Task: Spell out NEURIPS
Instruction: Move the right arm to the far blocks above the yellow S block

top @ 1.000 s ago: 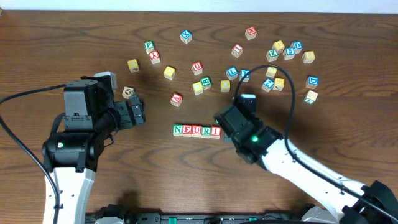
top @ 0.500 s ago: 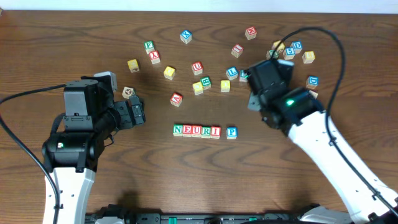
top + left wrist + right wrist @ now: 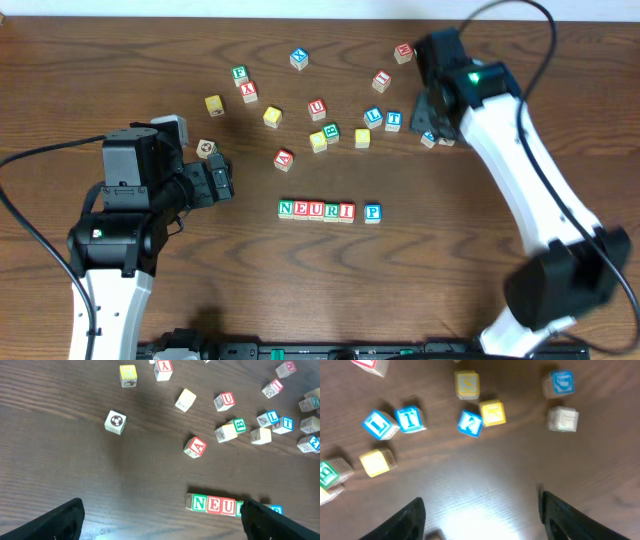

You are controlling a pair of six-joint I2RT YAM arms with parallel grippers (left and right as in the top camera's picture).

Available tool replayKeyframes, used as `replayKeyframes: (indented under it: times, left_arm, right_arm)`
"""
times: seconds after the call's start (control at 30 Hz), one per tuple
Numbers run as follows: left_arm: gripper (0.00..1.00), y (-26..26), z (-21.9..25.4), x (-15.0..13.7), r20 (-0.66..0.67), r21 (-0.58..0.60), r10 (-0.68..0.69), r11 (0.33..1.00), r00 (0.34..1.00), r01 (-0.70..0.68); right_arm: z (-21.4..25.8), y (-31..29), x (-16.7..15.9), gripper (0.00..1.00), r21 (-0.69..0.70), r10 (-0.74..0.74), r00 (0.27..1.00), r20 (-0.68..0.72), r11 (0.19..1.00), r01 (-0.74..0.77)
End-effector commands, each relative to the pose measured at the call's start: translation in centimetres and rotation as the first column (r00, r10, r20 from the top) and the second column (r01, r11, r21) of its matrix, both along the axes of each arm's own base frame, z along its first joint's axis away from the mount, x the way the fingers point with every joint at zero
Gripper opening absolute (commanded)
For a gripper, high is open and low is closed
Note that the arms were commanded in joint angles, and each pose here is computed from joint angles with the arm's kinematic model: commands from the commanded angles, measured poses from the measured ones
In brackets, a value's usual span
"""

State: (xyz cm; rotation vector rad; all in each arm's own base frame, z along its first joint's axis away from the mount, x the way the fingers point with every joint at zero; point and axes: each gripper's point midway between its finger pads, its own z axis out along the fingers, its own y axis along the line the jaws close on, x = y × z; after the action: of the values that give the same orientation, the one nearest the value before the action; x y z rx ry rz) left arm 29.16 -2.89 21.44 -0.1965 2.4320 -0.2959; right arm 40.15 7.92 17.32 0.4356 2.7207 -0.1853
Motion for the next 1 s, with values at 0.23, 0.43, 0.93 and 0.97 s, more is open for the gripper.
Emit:
replayKeyframes:
  times: [0.23, 0.43, 0.93, 0.97]
  left_arm:
    - [0.98, 0.0, 1.1, 0.3, 0.026, -0.003, -0.009, 1.0, 1.0, 0.009]
    - [0.98, 0.0, 1.1, 0.3, 0.026, -0.003, -0.009, 1.0, 1.0, 0.009]
    - [0.98, 0.0, 1.1, 0.3, 0.026, -0.003, -0.009, 1.0, 1.0, 0.009]
    - [0.98, 0.0, 1.1, 0.3, 0.026, -0.003, -0.009, 1.0, 1.0, 0.009]
  right_arm:
    - [-1.5, 0.5, 7.1, 0.73, 0.07, 0.049, 0.998, -0.036, 0.996, -0.046]
    - [-4.0, -1.6, 8.6, 0.76, 0.084, 0.036, 0.994, -0.101, 0.996, -0.027]
    - [-7.4, -4.6, 10.4, 0.78, 0.059, 0.042, 0.991, -0.127, 0.998, -0.035]
    - [-7.7, -4.6, 10.4, 0.78, 0.059, 0.042, 0.99, -0.132, 0.998, -0.035]
